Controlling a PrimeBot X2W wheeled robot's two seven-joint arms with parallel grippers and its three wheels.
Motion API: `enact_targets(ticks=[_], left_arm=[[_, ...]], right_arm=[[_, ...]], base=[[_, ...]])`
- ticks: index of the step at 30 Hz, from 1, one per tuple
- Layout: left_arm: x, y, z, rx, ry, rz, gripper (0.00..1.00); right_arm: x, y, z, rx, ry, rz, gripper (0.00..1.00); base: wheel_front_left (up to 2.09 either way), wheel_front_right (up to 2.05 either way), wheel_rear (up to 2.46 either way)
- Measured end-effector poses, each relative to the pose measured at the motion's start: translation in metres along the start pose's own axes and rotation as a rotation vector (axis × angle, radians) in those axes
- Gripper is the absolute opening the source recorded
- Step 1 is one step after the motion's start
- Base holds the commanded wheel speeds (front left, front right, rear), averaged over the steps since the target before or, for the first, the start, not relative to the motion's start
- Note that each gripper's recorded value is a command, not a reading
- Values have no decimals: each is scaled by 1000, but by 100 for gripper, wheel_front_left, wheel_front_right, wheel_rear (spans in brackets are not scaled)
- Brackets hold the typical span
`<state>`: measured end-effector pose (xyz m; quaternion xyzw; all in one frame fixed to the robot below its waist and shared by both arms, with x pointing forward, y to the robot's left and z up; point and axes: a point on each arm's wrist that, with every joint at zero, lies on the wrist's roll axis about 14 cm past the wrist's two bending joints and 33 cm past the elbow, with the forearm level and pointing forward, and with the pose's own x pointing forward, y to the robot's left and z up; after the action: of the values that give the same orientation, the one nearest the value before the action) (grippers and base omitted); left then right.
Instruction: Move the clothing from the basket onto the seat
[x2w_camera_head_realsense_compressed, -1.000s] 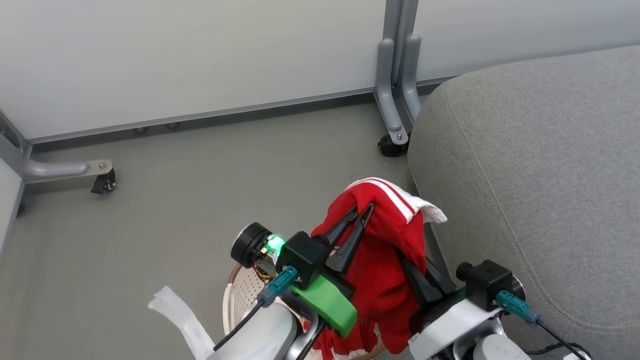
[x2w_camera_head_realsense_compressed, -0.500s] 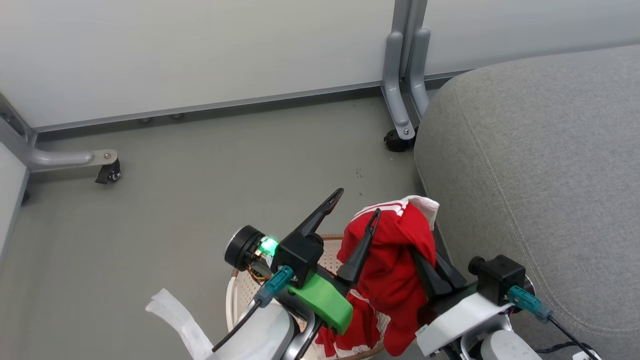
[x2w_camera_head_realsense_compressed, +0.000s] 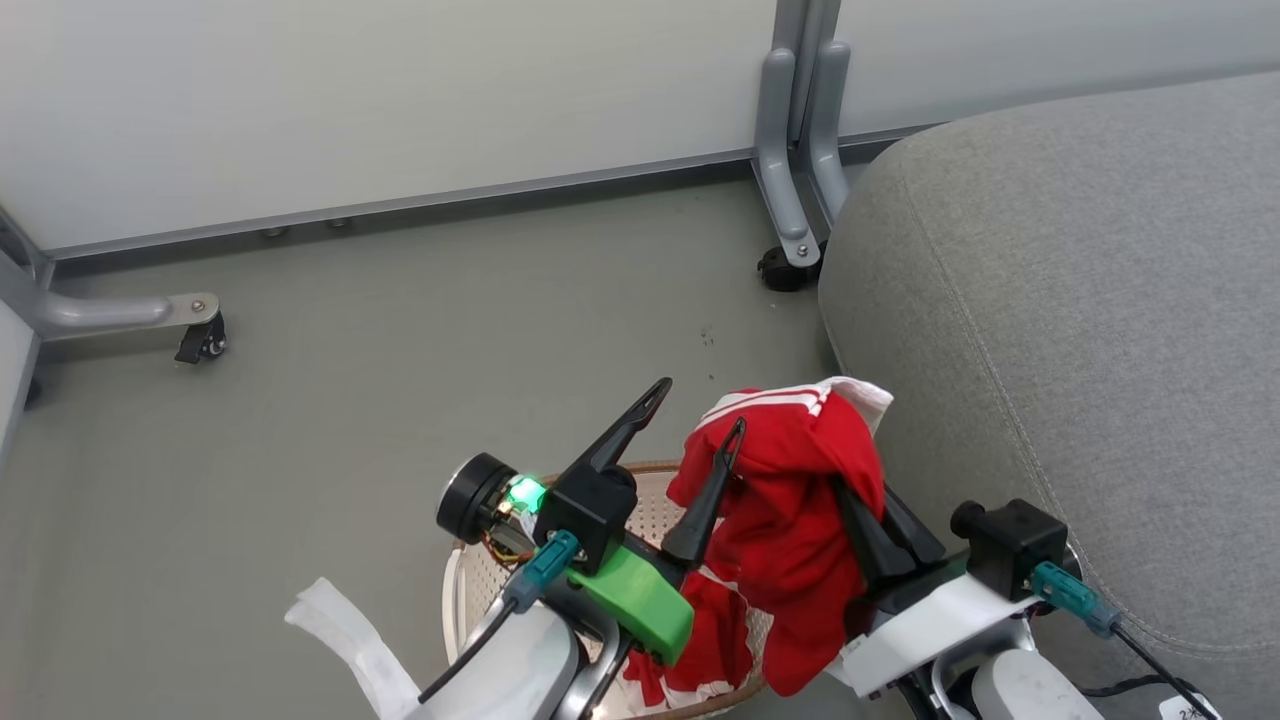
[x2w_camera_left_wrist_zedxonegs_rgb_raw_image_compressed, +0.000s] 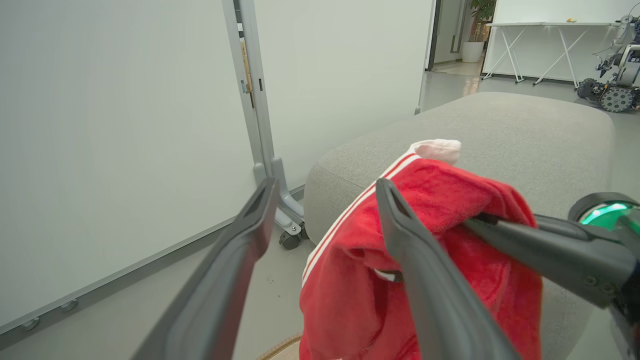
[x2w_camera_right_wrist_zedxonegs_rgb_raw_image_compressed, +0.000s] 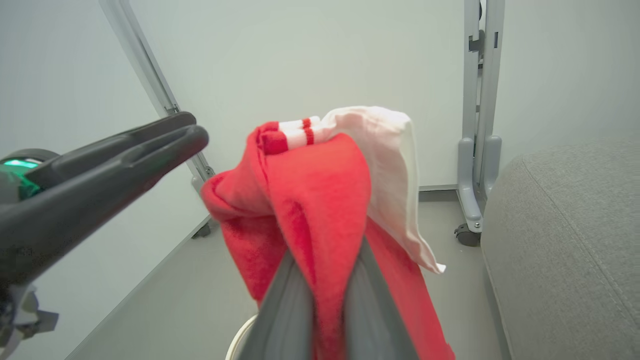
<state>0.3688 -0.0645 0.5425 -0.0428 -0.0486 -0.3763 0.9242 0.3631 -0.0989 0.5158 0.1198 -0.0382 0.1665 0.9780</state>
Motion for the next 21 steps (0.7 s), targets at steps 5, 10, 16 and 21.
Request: enact_targets(ticks=[5, 10, 16, 21], left_arm=[[2, 7, -6, 5, 8, 12, 100], [9, 10, -7, 5, -7, 9, 100], [18, 11, -11, 27, -23, -18, 100], [25, 13, -13, 40, -41, -34, 100]], right_arm=[[-1, -13, 8, -6, -25, -41, 0], [-7, -34, 18, -25, -50, -106, 0], [-19, -63, 34, -66, -89, -202, 0], [-35, -85, 53, -105, -133, -284, 0]], base=[[0, 0, 0], [0, 0, 0], [0, 0, 0], [0, 0, 0]])
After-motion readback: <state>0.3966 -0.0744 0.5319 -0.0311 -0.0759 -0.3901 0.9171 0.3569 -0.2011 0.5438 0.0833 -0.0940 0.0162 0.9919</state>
